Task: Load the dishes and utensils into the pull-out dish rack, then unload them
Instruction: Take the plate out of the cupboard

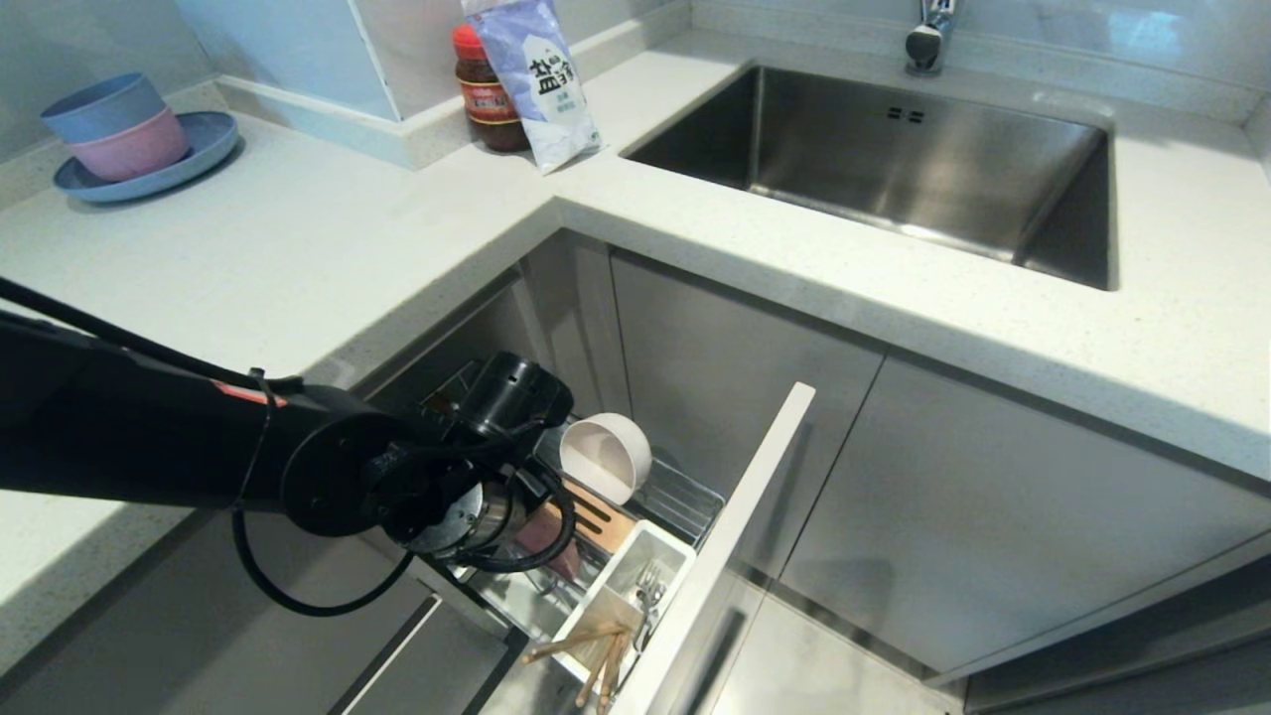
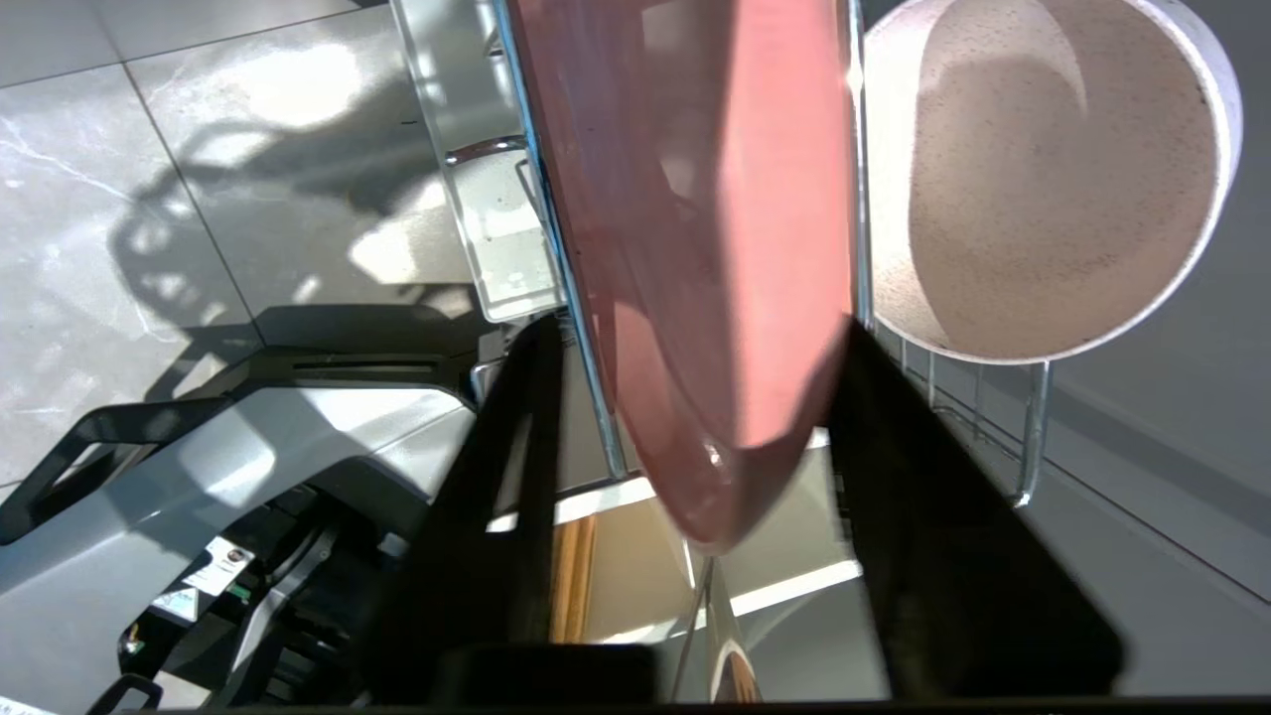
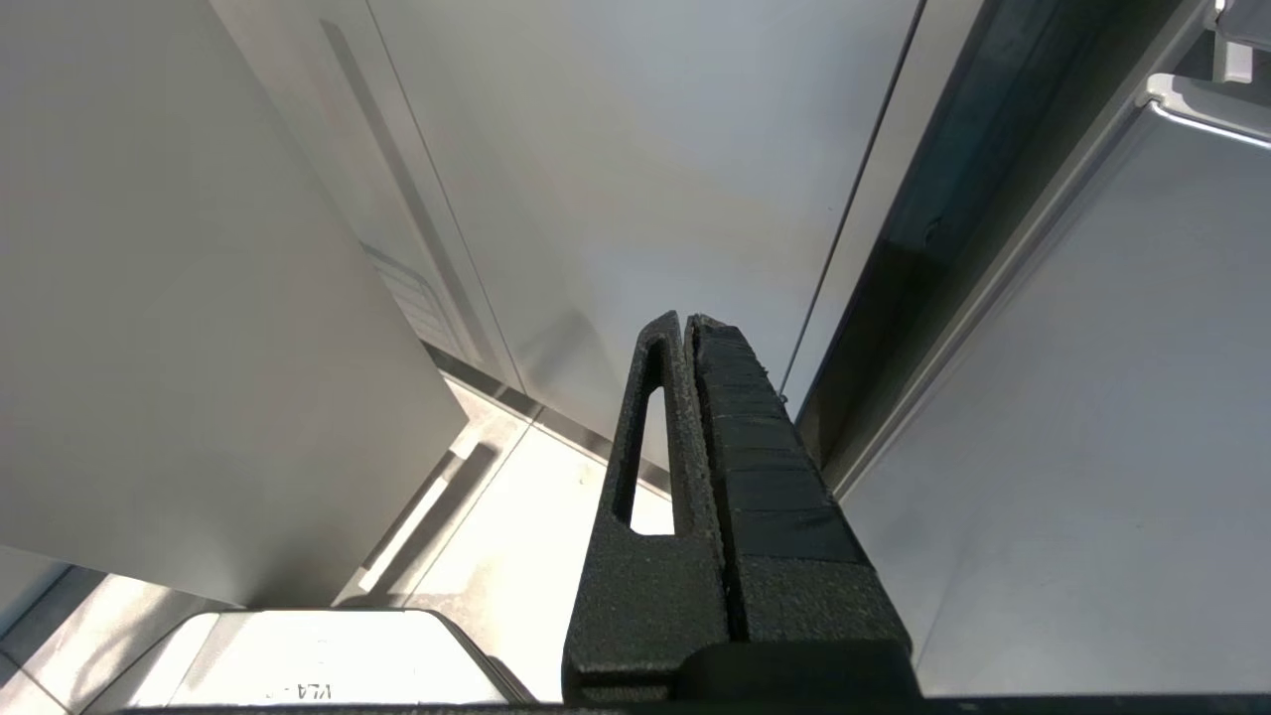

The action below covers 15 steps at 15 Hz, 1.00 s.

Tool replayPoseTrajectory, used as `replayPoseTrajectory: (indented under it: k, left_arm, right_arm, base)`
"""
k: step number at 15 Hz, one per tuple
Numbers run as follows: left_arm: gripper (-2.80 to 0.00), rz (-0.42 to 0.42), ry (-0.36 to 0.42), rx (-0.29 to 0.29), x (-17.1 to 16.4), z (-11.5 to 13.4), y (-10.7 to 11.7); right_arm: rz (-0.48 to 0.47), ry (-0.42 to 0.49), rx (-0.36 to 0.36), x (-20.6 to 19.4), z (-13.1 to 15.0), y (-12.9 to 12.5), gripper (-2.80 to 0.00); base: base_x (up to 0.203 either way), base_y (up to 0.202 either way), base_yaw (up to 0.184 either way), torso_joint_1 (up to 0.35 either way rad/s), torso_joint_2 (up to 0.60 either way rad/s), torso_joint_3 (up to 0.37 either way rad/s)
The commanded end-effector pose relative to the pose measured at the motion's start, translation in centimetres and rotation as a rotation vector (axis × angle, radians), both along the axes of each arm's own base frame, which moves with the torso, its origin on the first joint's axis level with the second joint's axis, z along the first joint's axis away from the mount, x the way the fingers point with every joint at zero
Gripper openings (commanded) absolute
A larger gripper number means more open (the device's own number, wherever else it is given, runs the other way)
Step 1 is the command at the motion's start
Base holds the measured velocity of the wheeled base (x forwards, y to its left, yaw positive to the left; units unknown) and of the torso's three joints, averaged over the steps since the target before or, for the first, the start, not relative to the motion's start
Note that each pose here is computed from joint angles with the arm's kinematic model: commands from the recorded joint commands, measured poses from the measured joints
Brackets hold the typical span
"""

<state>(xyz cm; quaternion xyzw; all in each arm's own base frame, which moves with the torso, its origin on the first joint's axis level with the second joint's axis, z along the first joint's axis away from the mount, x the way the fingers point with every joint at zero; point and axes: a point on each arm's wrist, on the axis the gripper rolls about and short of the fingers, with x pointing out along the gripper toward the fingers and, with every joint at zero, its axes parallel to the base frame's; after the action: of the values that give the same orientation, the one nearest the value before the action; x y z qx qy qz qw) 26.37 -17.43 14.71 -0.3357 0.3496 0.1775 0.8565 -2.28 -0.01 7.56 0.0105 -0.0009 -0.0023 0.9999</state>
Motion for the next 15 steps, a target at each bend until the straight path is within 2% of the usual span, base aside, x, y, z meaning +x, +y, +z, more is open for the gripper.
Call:
replayPoseTrajectory:
  k: [1,6,8,11,15]
  left_arm:
    - [-2.8,0.006,-0.007,-0.008,-0.1,0.2,0.0]
    - [-2.8,0.007,-0.081,-0.051,-0.4,1.6,-0.1]
    - [-2.8,0.03,-0.143,-0.055,-0.6,2.4,0.0]
    - [-2.8,0.036,-0.196,-0.048,-1.7,3.5,-0.4]
    - [-2.8,-0.007,-0.258,-0.135,-4.0,6.3,-0.3]
  right_arm:
    - [0.0,-0.001,0.0,0.0,0.0,0.0,-2.8]
    - [0.0,-0.001,0.0,0.0,0.0,0.0,-2.8]
    - [0.0,-0.001,0.0,0.0,0.0,0.0,-2.8]
    - [0.0,-0.001,0.0,0.0,0.0,0.0,-2.8]
    - [0.0,-0.001,0.0,0.0,0.0,0.0,-2.8]
  base:
    - [0.0,0.0,0.0,0.0,0.0,0.0]
    - [0.0,0.0,0.0,0.0,0.0,0.0]
    - [0.0,0.0,0.0,0.0,0.0,0.0]
    - [0.0,0.0,0.0,0.0,0.0,0.0]
    - [0.0,0.0,0.0,0.0,0.0,0.0]
